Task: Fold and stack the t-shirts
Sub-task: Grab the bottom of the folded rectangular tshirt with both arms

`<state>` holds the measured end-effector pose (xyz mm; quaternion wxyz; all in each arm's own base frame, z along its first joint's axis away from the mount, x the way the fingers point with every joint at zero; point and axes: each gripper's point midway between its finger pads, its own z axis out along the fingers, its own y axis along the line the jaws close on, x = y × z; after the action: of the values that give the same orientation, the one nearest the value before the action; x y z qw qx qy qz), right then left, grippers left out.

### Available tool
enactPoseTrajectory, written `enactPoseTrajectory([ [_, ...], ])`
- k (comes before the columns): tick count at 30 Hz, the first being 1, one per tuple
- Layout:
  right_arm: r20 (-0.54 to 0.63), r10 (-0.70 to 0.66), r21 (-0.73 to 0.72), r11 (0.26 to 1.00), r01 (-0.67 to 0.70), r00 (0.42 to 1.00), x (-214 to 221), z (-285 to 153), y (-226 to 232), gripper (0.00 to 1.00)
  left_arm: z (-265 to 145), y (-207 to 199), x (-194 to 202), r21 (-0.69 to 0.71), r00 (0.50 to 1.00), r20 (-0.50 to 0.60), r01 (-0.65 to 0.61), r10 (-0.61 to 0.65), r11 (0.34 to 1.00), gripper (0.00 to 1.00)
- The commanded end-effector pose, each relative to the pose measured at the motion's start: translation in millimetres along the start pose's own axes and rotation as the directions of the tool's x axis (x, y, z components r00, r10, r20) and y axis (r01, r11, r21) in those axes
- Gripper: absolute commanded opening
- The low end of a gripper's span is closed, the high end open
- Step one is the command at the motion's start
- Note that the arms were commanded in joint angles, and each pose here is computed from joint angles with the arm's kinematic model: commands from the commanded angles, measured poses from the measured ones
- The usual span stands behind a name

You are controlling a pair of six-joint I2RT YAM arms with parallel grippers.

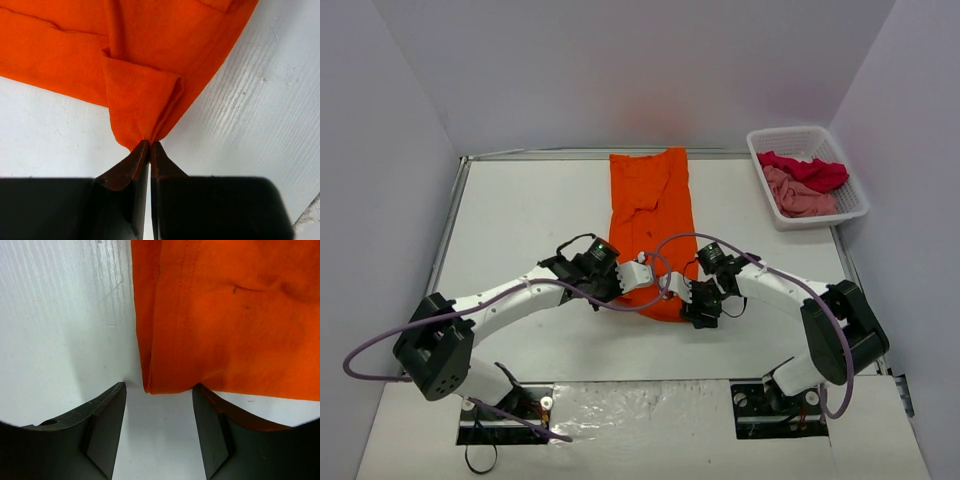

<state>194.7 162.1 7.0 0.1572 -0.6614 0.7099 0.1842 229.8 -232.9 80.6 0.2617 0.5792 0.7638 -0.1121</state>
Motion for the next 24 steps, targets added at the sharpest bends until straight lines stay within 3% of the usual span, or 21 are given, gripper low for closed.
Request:
enactPoseTrajectory([
  [1, -0.026, -0.013, -0.046, 0.999, 0.012, 1.000, 0, 1, 5, 0.51, -7, 8, -16, -0.013, 0.999, 0.047, 0.007, -0.006, 1.000, 0.02],
  [17, 0.018, 0.036, 0.051, 0.998, -0.036, 0.999, -28, -29, -13, 0.49, -9, 7, -15, -0.010, 0.999, 0.054, 0.007, -0.006, 1.000, 0.02],
  [24, 0.057, 0.022, 0.004, 1.000, -0.022, 0.998, -37, -26, -4, 0.50, -10, 9, -16, -0.014, 0.998, 0.058, 0.011, -0.010, 1.000, 0.02],
])
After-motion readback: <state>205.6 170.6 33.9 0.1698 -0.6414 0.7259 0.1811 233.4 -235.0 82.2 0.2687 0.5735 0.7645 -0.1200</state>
